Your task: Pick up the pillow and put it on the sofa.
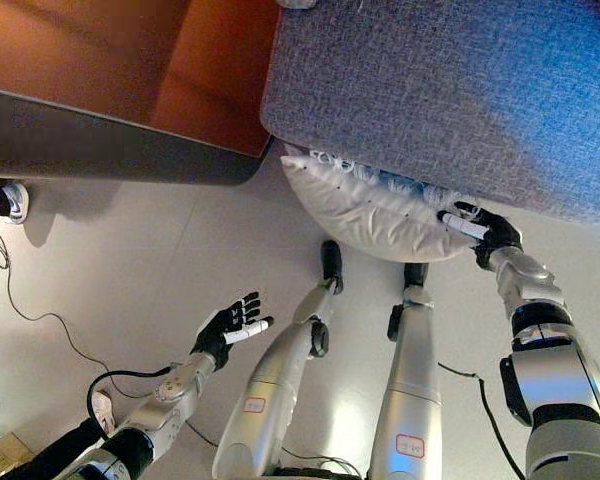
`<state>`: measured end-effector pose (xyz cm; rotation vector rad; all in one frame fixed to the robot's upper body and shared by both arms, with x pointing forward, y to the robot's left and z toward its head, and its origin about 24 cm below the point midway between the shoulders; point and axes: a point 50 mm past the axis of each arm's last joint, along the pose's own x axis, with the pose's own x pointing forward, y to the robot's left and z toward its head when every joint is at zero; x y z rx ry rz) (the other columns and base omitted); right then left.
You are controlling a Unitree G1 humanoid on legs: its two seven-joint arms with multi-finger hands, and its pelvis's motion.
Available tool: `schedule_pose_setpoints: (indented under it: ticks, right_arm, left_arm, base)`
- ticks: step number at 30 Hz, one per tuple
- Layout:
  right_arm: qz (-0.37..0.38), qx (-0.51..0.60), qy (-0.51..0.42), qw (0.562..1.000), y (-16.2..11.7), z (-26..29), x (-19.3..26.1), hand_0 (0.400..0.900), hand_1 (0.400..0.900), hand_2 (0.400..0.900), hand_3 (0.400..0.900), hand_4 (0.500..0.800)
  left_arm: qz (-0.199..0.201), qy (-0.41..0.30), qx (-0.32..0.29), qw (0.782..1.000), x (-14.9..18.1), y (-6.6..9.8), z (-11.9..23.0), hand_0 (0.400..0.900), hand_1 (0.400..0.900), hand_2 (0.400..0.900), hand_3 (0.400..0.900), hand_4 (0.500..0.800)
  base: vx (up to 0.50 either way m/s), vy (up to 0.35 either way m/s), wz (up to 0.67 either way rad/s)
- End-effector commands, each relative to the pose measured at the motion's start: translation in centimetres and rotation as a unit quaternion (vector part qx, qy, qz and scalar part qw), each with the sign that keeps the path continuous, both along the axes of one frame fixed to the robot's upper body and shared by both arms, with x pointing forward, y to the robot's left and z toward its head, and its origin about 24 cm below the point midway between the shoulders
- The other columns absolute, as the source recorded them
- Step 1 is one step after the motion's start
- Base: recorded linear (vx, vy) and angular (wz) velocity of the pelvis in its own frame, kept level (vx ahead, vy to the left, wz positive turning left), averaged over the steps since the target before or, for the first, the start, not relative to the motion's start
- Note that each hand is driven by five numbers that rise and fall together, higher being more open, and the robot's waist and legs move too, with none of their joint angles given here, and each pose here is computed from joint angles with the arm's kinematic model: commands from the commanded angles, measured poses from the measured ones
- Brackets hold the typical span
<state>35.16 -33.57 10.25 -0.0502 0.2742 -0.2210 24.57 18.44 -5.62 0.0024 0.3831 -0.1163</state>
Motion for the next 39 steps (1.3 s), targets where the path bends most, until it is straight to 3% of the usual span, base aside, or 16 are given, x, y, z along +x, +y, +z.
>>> schedule_pose_setpoints:
  ticks: [1, 14, 22, 31, 39]
  right_arm:
    - [0.028, -0.06, -0.058, 0.996, -1.6, 4.8, 0.3, 0.4, 0.4, 0.4, 0.4, 0.5]
    - [0.045, -0.055, -0.073, 0.995, -2.2, 5.3, -0.2, 0.4, 0.4, 0.4, 0.4, 0.5]
    - [0.096, -0.059, -0.08, 0.99, -1.1, 4.6, -0.2, 0.4, 0.4, 0.4, 0.4, 0.5]
    - [0.146, -0.025, -0.071, 0.986, -0.8, 1.8, -1.9, 0.4, 0.4, 0.4, 0.4, 0.5]
    - [0.191, 0.015, -0.041, 0.981, 0.7, -2.2, -3.8, 0.4, 0.4, 0.4, 0.4, 0.5]
  left_arm:
    - [0.026, -0.01, -0.019, 0.999, -0.7, 0.3, -0.1, 0.9, 0.9, 0.9, 0.9, 0.8]
    - [0.03, -0.011, -0.028, 0.999, -1.2, 0.6, -0.4, 0.9, 0.9, 0.9, 0.9, 0.8]
    - [0.031, 0.007, -0.021, 0.999, -1.8, 1.2, -1.0, 0.9, 0.9, 0.9, 0.9, 0.8]
    - [0.058, 0.063, 0.009, 0.996, -3.4, 4.1, -2.5, 0.9, 0.9, 0.9, 0.9, 0.8]
    - [0.083, 0.159, 0.045, 0.983, -6.7, 7.0, -5.0, 0.9, 0.9, 0.9, 0.9, 0.8]
  base:
    - [0.0, 0.0, 0.0]
    - [0.006, 0.0, 0.0]
    - [0.017, -0.002, -0.02]
    - [0.06, -0.052, -0.03]
    - [0.107, -0.072, 0.0]
